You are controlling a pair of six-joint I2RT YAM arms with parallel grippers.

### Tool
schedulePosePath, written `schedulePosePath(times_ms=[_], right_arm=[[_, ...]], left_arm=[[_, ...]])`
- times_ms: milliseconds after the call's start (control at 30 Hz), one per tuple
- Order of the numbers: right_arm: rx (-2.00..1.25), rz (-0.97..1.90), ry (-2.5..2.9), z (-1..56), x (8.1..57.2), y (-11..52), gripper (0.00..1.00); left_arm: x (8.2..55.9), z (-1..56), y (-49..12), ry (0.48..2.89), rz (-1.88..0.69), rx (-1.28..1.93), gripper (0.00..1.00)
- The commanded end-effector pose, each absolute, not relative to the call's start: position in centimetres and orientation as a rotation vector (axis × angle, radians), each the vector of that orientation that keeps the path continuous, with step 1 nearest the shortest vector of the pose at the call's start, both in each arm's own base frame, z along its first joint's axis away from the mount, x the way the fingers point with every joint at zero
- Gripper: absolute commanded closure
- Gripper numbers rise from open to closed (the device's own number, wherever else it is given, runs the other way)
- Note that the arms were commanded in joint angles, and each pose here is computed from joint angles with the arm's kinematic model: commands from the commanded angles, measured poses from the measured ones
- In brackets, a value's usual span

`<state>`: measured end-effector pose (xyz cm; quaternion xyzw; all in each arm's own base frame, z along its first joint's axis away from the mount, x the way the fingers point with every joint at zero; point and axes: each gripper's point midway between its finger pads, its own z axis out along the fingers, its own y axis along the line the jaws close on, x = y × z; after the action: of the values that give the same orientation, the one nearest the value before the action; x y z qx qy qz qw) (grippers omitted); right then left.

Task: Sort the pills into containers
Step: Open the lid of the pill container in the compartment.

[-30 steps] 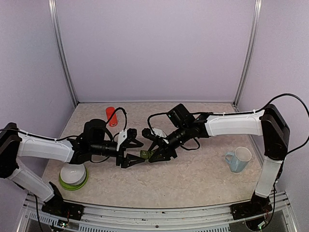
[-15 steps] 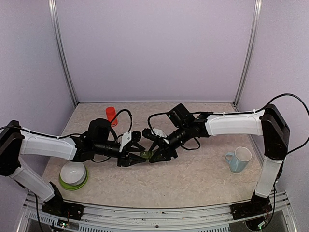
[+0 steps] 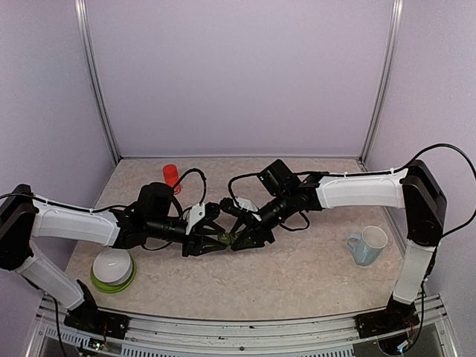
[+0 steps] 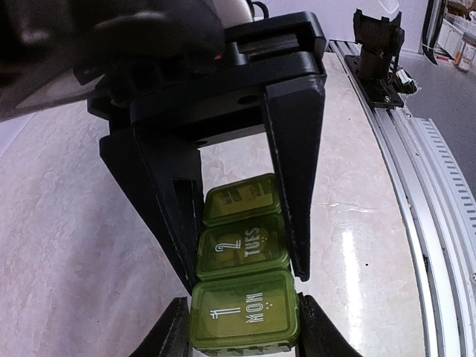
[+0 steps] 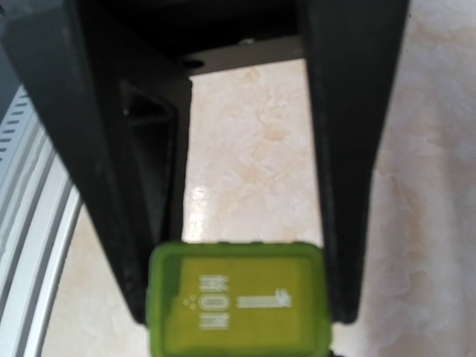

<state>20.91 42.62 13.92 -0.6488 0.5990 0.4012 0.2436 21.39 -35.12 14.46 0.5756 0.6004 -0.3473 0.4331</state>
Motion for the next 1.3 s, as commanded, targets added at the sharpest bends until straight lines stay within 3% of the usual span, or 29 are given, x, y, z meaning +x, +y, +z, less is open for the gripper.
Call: schedulePosePath(times_ms=[0, 67, 233, 433, 667, 933, 1267], right_arm=[[-1.775, 1.082, 1.605, 14.4, 21.3, 43.2, 0.66], [-1.769, 1.066, 1.606, 14.4, 21.6, 43.2, 0.67], [-1.76, 1.039, 1.599, 14.6, 21.8, 43.2, 0.67], [-1.758, 1.031, 1.602, 14.6, 21.9, 43.1, 0.67], [-1.757, 1.03, 1.598, 14.7, 21.9, 43.2, 0.67], [-1.784, 1.053, 1.602, 14.5, 21.4, 43.0, 0.67], [-1.808, 1.1, 1.572, 14.8, 20.6, 42.9, 0.67]], left_arm=[[22.4, 15.6, -35.9, 1.517, -0.885, 1.368, 0.84], [22.8, 16.0, -36.0, 1.537, -0.898, 1.325, 0.74], [23.5, 16.9, -36.0, 1.584, -0.965, 1.234, 0.73], [23.0, 18.1, -36.4, 1.585, -1.053, 1.193, 0.52], [22.8, 19.5, -36.2, 1.563, -1.058, 1.186, 0.4], [22.1, 16.9, -34.8, 1.575, -0.863, 1.314, 0.11], [22.0, 16.2, -34.4, 1.487, -0.832, 1.467, 0.17]])
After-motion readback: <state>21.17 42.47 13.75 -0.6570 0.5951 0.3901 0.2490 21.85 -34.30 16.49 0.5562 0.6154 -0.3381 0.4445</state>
